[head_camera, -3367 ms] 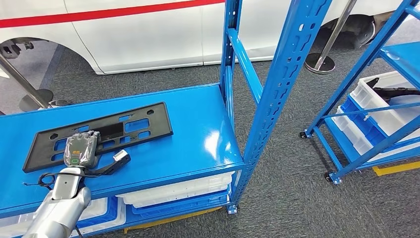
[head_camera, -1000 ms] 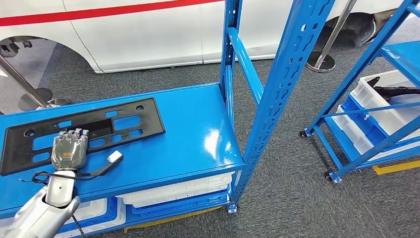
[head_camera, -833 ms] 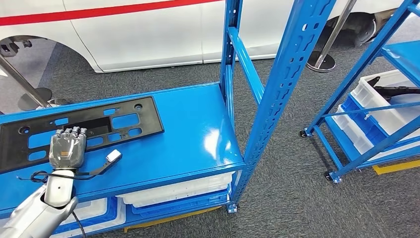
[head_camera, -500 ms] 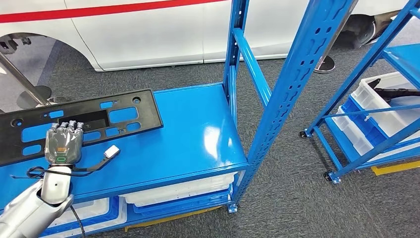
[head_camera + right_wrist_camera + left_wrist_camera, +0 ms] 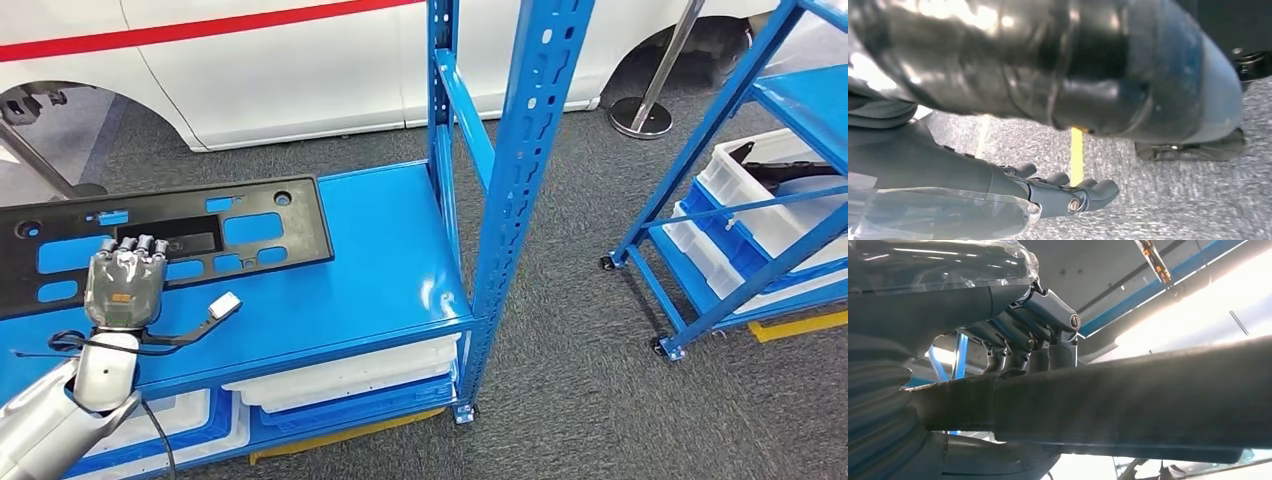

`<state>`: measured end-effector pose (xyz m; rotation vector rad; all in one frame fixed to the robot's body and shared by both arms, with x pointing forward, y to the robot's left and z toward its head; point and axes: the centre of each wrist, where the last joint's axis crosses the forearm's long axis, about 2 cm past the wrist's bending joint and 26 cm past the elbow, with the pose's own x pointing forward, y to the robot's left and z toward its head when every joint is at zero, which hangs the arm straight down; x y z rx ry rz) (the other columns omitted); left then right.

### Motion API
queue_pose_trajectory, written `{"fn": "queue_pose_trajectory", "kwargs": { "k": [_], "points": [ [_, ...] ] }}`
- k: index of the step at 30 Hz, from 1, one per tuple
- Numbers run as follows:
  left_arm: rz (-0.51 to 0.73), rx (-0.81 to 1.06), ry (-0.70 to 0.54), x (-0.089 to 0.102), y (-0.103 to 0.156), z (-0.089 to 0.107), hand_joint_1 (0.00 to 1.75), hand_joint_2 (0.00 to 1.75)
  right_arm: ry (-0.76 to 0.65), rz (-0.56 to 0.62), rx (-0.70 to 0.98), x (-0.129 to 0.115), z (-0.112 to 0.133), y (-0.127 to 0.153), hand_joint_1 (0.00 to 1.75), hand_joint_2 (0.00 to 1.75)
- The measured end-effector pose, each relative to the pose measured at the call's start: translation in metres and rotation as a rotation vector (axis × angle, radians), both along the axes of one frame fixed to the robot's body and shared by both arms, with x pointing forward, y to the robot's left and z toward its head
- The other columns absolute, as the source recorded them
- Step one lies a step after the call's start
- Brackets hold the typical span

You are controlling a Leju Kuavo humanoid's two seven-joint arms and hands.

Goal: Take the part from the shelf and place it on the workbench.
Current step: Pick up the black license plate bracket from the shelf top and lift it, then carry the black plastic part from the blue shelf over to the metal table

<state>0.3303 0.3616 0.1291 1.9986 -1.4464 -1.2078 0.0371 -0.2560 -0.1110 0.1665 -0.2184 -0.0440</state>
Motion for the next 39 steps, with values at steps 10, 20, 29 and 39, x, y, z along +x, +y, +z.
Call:
{"fn": "queue_pose_trajectory", "kwargs": {
  "k": [10,20,29,39],
  "points": [
    [0.013,0.048,-0.046,-0.016,0.038,0.021,1.75,1.75,0.001,-0.001,0.018,-0.001,0.001,0.010,0.00,0.00],
    [0.005,0.055,-0.055,-0.022,0.043,0.025,1.75,1.75,0.000,-0.005,0.019,0.000,0.001,0.011,0.00,0.00],
    [0.008,0.091,-0.059,-0.038,0.063,0.035,1.75,1.75,-0.001,-0.020,0.016,0.002,0.001,0.013,0.00,0.00],
    [-0.172,0.245,-0.026,-0.074,0.089,0.069,1.75,1.75,0.006,-0.094,0.026,0.000,0.003,0.035,0.00,0.00]
  ]
}}
